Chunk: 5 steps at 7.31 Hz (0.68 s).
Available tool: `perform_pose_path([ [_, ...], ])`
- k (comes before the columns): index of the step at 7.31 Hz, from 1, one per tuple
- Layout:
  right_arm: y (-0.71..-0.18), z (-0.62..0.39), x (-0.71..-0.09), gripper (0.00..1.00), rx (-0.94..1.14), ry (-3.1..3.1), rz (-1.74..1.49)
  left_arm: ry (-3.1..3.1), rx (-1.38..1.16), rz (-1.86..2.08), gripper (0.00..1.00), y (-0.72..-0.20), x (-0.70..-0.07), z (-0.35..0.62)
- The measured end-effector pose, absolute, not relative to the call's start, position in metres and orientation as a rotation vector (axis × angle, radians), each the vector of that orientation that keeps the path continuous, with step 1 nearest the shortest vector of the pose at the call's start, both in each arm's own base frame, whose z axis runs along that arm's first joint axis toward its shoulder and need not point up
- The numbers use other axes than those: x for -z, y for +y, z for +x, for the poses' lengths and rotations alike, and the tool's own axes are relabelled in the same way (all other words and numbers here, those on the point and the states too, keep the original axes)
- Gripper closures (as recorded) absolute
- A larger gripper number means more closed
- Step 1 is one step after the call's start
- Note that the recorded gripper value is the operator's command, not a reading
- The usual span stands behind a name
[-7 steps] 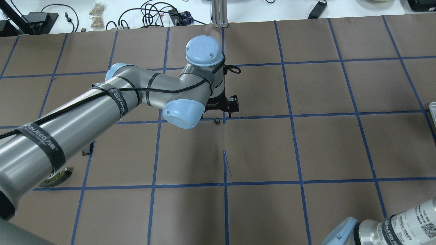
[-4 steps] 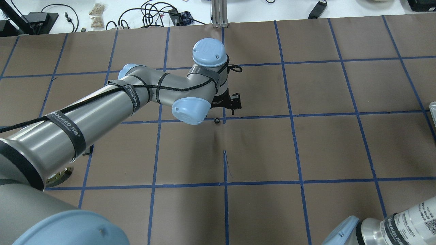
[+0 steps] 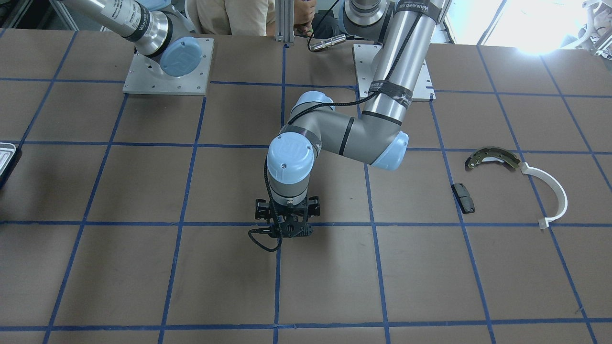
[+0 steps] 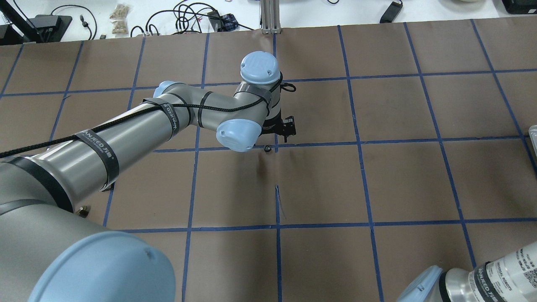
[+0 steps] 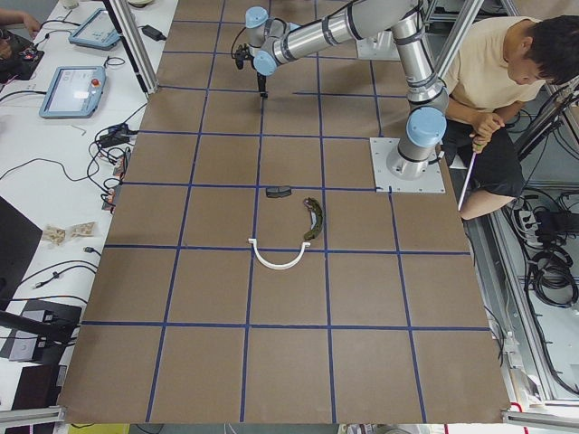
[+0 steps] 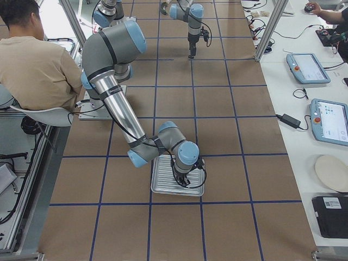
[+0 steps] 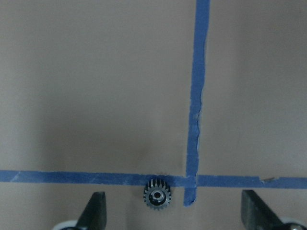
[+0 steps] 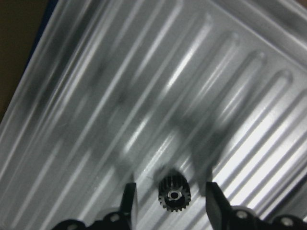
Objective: Place bearing gear from tray to pile
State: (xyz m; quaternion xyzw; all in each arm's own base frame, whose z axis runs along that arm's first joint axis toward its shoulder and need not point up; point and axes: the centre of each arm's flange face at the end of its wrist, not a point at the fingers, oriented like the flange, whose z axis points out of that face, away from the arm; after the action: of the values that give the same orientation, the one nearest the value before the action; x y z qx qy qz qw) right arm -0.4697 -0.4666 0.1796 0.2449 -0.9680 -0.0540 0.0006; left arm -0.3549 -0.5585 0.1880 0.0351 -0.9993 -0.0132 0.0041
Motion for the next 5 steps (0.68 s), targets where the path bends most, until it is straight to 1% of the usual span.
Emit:
perform_pose_path([
  [1,-0.466,-0.47,-0.18,1.0,0.173,-3.038,0.772,-3.13,0.057,0.137,0.46,-0.56,-0.183,-0.349],
  [2,-0.466,-0.471,-0.183,1.0,0.178,-3.031,0.77,-3.127,0.071,0.164,0.67,-0.563,-0.18,-0.341],
  [3,-0.468,-0.47,-0.197,1.0,0.192,-3.008,0.759,-3.124,0.078,0.179,0.7,-0.565,-0.178,-0.337],
  [4,-0.474,-0.457,-0.226,1.0,0.193,-2.974,0.737,-3.123,0.082,0.185,0.75,-0.566,-0.177,-0.335],
  [5,-0.487,-0.424,-0.263,1.0,0.183,-2.956,0.707,-3.124,0.089,0.188,0.81,-0.566,-0.174,-0.335],
])
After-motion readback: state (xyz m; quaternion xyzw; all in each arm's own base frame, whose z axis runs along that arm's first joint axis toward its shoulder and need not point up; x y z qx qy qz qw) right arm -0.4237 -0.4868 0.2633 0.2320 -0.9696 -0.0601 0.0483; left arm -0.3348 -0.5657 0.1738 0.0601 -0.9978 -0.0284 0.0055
